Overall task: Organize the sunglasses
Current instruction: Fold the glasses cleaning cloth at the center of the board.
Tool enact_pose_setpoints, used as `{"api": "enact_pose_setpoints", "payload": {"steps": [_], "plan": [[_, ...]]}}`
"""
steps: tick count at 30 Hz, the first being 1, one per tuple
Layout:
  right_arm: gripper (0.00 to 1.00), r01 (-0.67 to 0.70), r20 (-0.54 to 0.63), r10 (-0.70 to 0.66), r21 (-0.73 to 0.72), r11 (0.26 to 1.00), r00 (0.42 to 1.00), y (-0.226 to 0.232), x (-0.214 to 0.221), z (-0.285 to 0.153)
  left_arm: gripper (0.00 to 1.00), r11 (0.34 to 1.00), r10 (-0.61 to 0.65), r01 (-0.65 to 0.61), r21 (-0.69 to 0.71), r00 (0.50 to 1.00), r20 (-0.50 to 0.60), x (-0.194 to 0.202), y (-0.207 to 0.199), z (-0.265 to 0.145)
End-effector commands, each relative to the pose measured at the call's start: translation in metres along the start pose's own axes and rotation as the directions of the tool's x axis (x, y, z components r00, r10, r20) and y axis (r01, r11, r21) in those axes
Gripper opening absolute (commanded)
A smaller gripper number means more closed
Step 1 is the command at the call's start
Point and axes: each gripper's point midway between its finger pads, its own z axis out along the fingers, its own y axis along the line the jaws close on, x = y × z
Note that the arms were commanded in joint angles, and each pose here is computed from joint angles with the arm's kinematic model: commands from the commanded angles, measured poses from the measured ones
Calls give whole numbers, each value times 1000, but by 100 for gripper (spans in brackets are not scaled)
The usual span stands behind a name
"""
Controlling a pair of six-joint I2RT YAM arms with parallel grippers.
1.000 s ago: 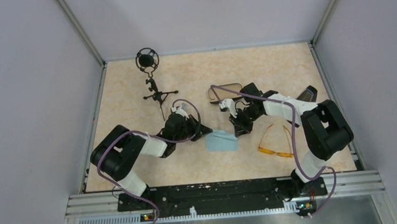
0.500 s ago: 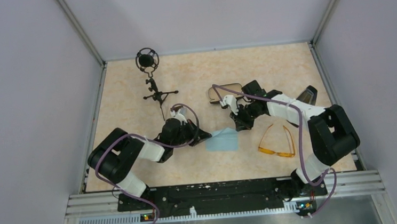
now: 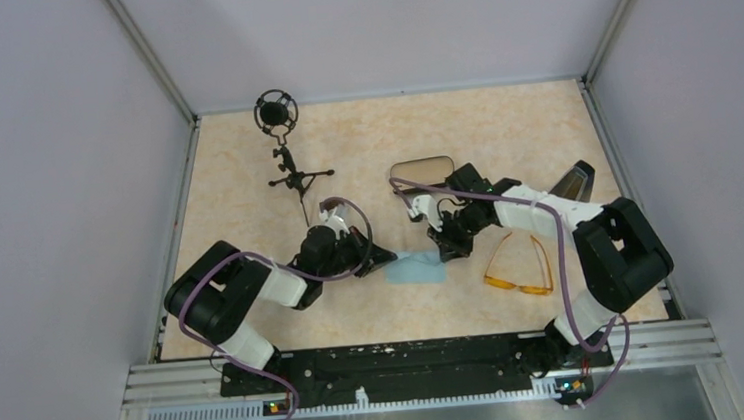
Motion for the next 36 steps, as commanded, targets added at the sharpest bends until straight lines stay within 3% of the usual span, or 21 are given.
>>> {"api": "enact_pose_setpoints", "payload": {"steps": [1,36], "plan": [[0,51,40,-50,-38,998,998,12,-10,-3,0,999,9,-9,47,1000,3,1,-6,-4],[0,22,-32,-28,-172,985,999,36,11,19,0,1000,-15,15,11,1000,-22,14,15,-10]]}}
